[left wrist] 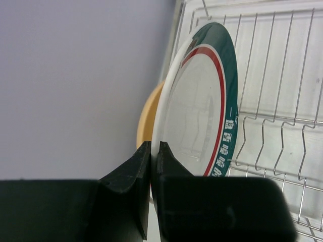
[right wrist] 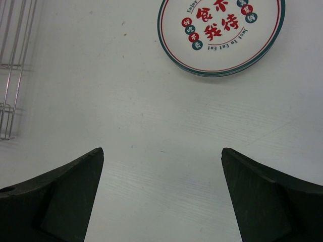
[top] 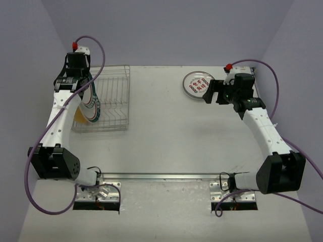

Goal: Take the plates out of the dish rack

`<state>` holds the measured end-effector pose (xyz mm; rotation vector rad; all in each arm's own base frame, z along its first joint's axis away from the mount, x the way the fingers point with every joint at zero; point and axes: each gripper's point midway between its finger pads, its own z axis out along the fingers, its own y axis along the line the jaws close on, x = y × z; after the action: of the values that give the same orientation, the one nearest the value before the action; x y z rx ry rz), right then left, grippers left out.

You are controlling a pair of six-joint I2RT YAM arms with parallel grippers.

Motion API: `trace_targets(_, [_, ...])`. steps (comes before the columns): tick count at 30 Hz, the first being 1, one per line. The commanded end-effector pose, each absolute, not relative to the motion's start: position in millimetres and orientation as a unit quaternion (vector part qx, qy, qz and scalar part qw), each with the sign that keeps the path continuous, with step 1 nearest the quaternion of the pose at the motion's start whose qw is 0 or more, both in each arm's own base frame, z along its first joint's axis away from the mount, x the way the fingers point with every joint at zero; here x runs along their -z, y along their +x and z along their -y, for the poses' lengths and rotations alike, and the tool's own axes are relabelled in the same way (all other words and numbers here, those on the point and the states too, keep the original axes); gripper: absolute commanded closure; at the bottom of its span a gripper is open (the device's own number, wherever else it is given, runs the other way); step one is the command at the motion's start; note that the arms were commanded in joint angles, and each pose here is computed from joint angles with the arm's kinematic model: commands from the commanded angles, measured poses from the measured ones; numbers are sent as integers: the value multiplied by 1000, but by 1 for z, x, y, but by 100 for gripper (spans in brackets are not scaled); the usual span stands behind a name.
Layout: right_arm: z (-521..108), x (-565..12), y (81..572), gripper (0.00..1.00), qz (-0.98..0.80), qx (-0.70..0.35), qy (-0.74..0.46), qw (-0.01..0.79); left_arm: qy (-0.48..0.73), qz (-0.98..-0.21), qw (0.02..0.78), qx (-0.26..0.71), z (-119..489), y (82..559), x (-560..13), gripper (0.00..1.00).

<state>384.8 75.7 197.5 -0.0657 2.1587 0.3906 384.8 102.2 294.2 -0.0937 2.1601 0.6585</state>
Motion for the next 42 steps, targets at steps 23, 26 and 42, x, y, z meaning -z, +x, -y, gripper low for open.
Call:
trace_targets(23, [-253,-278,332,4,-752,-446,-233,426,191,-821,425,329,143,304,-314,100])
trace_targets(26, [-271,-272,330,6,-755,-456,-241,405,200,-818,418,340,147,297,-312,100])
trace_targets(42, [-320,-249,303,69,-741,-497,-302,336,210,-815,417,344,149,289,-312,99])
